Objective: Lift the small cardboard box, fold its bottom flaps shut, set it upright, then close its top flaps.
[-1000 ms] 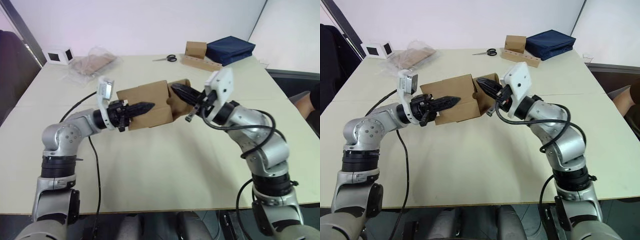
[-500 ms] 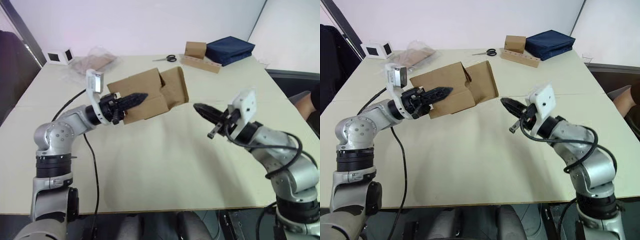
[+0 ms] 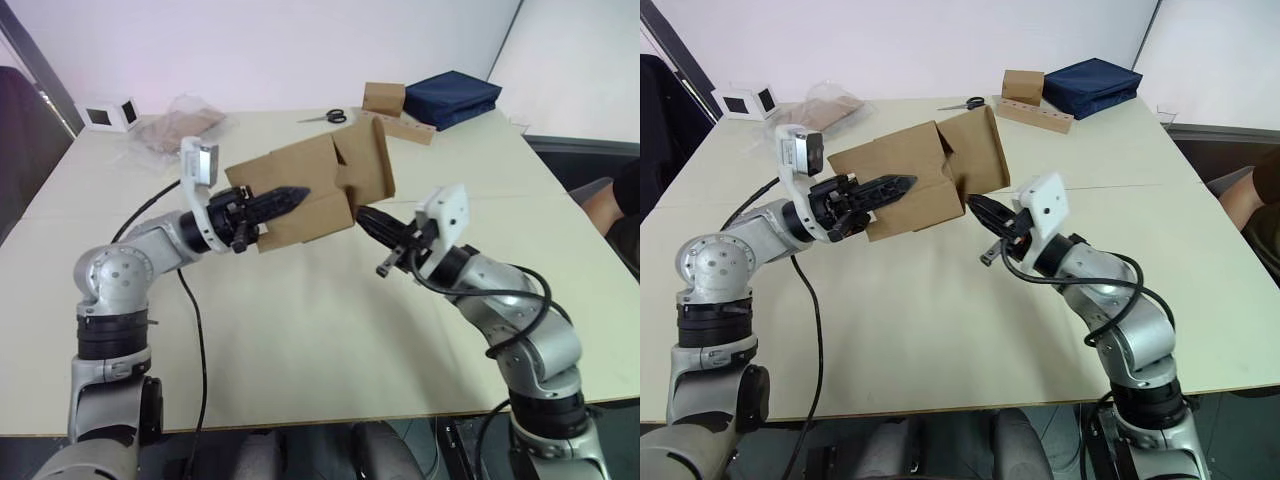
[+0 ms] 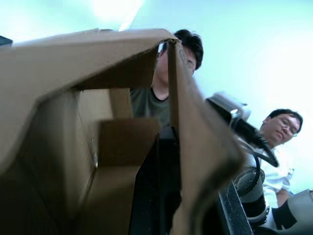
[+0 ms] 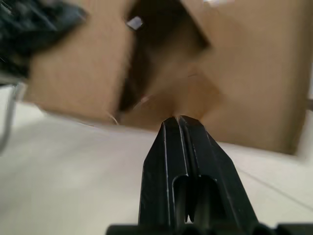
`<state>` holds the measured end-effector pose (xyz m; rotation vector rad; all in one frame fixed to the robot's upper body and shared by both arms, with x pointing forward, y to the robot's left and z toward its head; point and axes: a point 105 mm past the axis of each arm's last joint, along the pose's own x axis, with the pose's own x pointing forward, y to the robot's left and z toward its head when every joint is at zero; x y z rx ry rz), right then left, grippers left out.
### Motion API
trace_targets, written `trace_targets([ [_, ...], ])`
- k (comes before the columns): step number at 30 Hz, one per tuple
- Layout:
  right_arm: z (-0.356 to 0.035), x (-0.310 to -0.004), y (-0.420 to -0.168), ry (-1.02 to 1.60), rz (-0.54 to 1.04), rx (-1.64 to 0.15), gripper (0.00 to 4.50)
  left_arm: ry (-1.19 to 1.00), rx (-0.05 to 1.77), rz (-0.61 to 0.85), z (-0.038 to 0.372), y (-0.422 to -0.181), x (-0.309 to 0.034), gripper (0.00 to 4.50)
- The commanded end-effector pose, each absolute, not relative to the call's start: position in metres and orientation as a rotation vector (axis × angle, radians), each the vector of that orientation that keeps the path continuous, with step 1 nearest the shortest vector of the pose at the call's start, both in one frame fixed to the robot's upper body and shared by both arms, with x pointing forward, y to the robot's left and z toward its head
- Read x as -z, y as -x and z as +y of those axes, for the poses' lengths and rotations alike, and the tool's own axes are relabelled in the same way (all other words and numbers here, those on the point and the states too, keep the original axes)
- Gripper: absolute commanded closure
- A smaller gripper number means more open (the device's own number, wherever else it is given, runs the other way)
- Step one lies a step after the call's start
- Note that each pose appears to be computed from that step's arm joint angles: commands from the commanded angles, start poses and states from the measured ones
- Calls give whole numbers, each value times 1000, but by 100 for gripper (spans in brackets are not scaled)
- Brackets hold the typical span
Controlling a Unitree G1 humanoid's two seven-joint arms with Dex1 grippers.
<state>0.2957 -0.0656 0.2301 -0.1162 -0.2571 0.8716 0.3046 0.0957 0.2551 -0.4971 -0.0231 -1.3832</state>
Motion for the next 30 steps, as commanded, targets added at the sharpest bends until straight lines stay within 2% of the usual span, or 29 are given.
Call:
trace_targets([
  [1, -49, -233, -283, 128, -276, -963, 450, 489, 1426, -65, 91, -299, -266, 449],
  [12, -65, -239, -281, 173, -273, -954, 450, 499, 1440, -73, 92, -300, -273, 449],
  [18, -110, -276, -273, 91, -295, -916, 450, 484, 1467, -46, 98, -292, -272, 449],
  [25, -151, -287, -277, -99, -236, -883, 450, 482, 1486, -26, 103, -289, -272, 449],
  [28, -159, -279, -279, -177, -179, -906, 380, 485, 1497, -26, 103, -287, -272, 450],
  [30, -163, -275, -287, -255, -159, -900, 302, 489, 1510, -26, 102, -284, -273, 450],
])
